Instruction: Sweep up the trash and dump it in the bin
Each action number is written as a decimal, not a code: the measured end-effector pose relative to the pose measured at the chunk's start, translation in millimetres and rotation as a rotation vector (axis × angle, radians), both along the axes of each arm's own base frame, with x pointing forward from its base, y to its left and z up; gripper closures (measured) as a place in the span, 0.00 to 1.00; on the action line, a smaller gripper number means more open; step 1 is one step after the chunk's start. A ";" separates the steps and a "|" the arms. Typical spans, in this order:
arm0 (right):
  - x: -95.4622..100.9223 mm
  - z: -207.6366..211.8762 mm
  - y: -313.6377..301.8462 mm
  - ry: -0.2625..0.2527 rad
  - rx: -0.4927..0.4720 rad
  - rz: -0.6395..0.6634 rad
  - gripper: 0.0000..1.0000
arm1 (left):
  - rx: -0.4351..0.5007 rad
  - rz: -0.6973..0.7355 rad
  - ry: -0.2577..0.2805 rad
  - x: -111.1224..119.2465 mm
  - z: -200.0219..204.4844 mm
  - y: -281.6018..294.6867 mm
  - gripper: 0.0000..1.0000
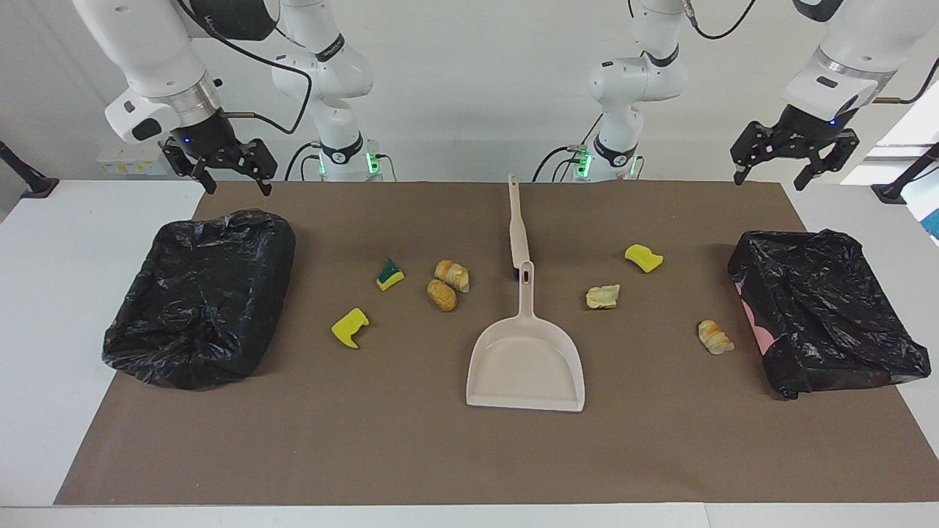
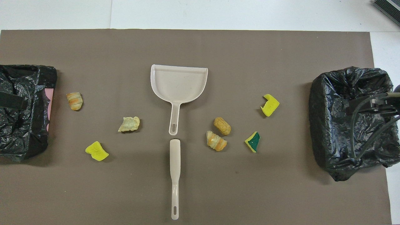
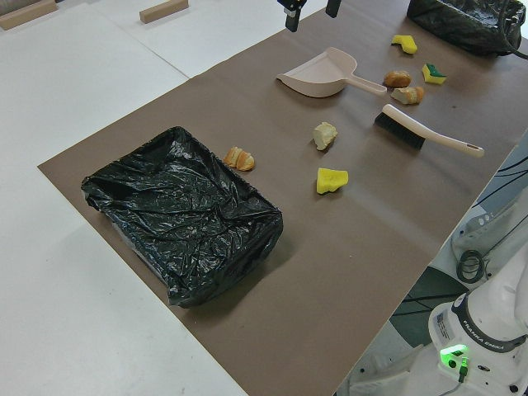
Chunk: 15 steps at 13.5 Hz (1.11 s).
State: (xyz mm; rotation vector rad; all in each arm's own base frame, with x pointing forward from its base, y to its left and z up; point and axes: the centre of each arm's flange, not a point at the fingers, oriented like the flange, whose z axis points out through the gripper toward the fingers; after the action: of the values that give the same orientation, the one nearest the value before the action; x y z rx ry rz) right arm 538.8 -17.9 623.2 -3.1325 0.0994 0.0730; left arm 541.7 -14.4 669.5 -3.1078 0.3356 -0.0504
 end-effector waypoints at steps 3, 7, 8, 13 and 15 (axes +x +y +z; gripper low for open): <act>0.0 0.0 0.0 0.000 0.000 0.000 0.00 | 0.000 0.000 0.000 0.0 0.0 0.1 0.00; 0.0 0.0 0.0 0.000 0.000 0.000 0.00 | 0.000 -0.001 0.001 -0.1 -0.1 -0.3 0.00; 0.0 0.0 0.0 0.000 0.000 0.000 0.00 | 0.000 -0.001 0.001 -0.1 -0.1 -0.5 0.00; 0.0 0.0 0.0 0.000 0.000 0.000 0.00 | 0.000 -0.001 0.004 -0.4 -0.5 -0.8 0.00; -0.1 0.0 -1.8 0.000 0.000 -0.003 0.00 | 0.000 -0.005 0.027 -3.5 -2.4 -2.7 0.00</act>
State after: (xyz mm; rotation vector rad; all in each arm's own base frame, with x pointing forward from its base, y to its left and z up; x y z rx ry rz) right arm 538.7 -19.7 623.2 -3.1322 0.1041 0.0730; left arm 538.2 -17.2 667.1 -3.1100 0.3434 -0.0086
